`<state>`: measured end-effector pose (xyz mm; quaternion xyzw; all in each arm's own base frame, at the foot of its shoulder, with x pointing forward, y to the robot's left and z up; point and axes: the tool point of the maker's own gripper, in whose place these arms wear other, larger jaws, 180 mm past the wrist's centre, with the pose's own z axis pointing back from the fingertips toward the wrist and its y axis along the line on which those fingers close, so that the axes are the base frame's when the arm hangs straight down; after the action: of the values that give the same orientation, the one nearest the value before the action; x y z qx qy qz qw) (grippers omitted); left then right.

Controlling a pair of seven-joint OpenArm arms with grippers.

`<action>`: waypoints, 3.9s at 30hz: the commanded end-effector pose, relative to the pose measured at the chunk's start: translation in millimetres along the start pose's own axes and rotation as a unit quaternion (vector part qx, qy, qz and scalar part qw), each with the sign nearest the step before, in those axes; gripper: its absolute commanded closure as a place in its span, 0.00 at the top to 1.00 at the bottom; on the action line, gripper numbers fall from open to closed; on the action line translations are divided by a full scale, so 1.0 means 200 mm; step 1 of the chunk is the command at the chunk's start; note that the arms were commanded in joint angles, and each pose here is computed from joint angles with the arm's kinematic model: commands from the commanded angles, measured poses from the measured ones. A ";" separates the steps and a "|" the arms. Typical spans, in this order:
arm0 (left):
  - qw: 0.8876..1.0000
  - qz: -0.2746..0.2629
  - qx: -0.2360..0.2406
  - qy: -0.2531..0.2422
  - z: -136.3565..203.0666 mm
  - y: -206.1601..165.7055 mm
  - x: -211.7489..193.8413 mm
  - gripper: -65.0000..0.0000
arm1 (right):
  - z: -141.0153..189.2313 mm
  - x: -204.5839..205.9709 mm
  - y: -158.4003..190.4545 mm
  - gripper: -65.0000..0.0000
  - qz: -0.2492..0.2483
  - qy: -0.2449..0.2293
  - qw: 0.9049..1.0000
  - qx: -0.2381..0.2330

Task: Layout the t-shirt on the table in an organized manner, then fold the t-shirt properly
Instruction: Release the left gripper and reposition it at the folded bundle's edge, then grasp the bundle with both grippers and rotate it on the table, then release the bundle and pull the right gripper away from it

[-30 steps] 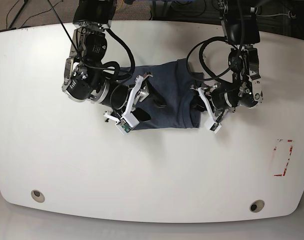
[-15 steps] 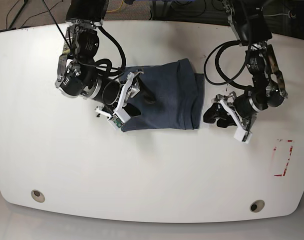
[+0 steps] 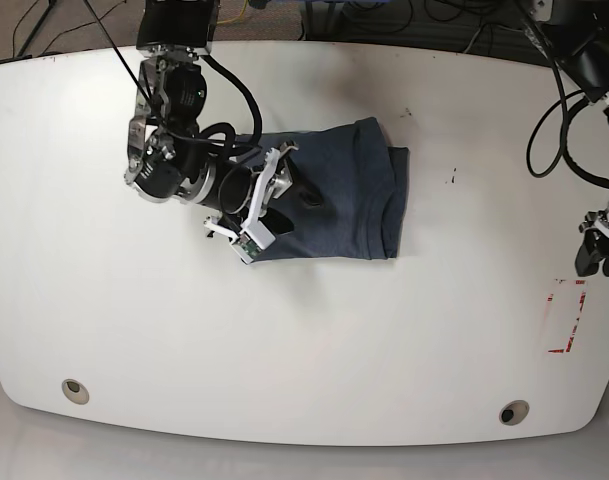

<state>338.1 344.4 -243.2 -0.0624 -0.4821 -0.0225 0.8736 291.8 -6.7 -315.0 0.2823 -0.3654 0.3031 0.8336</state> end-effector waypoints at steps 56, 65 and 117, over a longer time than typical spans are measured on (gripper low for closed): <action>0.948 -0.198 -0.178 0.174 -0.39 -1.27 -0.82 0.10 | -0.12 -0.31 -0.52 0.12 -0.026 -0.058 0.995 -0.077; 0.942 -0.246 -0.175 0.149 -0.49 -1.25 -0.63 0.10 | -0.02 -0.54 -0.43 0.12 -0.051 -0.045 0.994 -0.082; 0.914 -0.293 -0.205 0.191 -0.11 -1.43 -0.84 0.10 | 0.03 -0.41 -0.21 0.12 -0.013 -0.030 0.997 -0.077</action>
<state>227.4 59.2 -381.5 -0.0862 -0.2641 -0.3884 0.8787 263.4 -63.8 -398.6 0.2254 -0.3858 0.2558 0.8573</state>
